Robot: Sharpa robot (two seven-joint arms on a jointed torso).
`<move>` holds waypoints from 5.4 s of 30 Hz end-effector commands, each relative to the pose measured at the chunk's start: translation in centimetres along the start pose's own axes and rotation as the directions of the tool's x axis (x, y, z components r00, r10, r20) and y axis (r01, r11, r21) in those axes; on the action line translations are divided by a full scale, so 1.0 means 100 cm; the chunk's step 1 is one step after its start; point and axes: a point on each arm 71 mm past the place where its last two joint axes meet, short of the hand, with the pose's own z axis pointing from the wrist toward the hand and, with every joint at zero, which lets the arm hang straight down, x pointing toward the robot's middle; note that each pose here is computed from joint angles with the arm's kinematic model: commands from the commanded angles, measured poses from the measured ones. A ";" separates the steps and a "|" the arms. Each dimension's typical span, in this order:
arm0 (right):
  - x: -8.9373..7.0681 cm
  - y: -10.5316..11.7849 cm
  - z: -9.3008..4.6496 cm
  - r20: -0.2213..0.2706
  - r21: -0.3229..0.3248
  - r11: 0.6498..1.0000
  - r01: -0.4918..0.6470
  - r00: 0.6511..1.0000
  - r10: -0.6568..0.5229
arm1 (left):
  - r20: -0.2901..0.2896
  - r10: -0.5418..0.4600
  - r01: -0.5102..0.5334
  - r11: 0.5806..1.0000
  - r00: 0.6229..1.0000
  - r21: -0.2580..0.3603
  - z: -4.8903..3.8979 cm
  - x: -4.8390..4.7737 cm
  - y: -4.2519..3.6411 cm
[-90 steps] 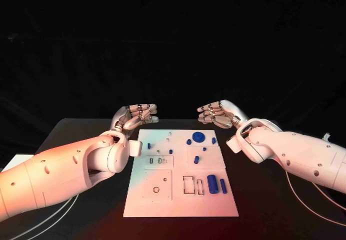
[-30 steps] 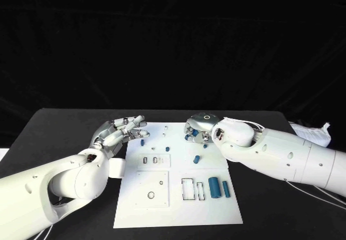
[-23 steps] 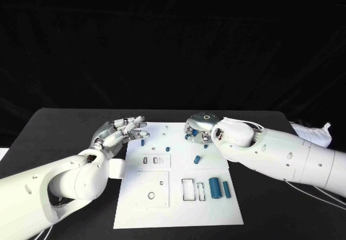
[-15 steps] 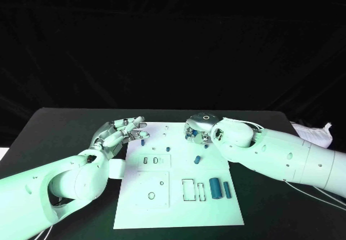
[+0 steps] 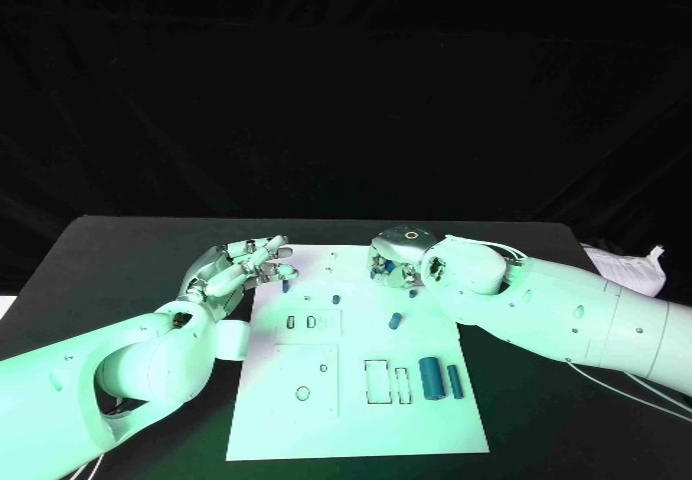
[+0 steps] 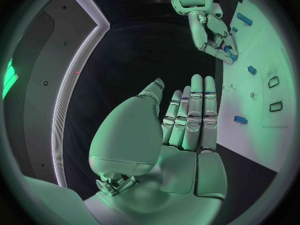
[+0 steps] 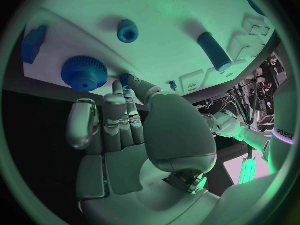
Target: Assemble the parts on the task board
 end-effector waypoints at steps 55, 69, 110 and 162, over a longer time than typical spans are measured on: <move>-0.012 0.035 0.051 0.160 -0.014 0.998 -0.056 0.985 0.058 | -0.043 -0.020 0.020 1.000 0.999 0.011 -0.0002 0.0095 -0.0047; -0.013 0.028 0.050 0.189 0.026 0.997 -0.067 0.980 0.061 | -0.043 -0.019 0.019 1.000 0.999 0.010 0.0000 0.0089 -0.0052; -0.007 -0.064 -0.027 0.043 0.298 0.925 -0.235 0.972 0.232 | -0.044 -0.012 0.012 1.000 0.999 0.011 -0.0003 0.0035 -0.0058; -0.016 -0.031 -0.016 0.167 0.238 0.955 -0.180 0.976 0.142 | -0.044 -0.010 0.010 1.000 0.999 0.003 0.0004 0.0030 -0.0049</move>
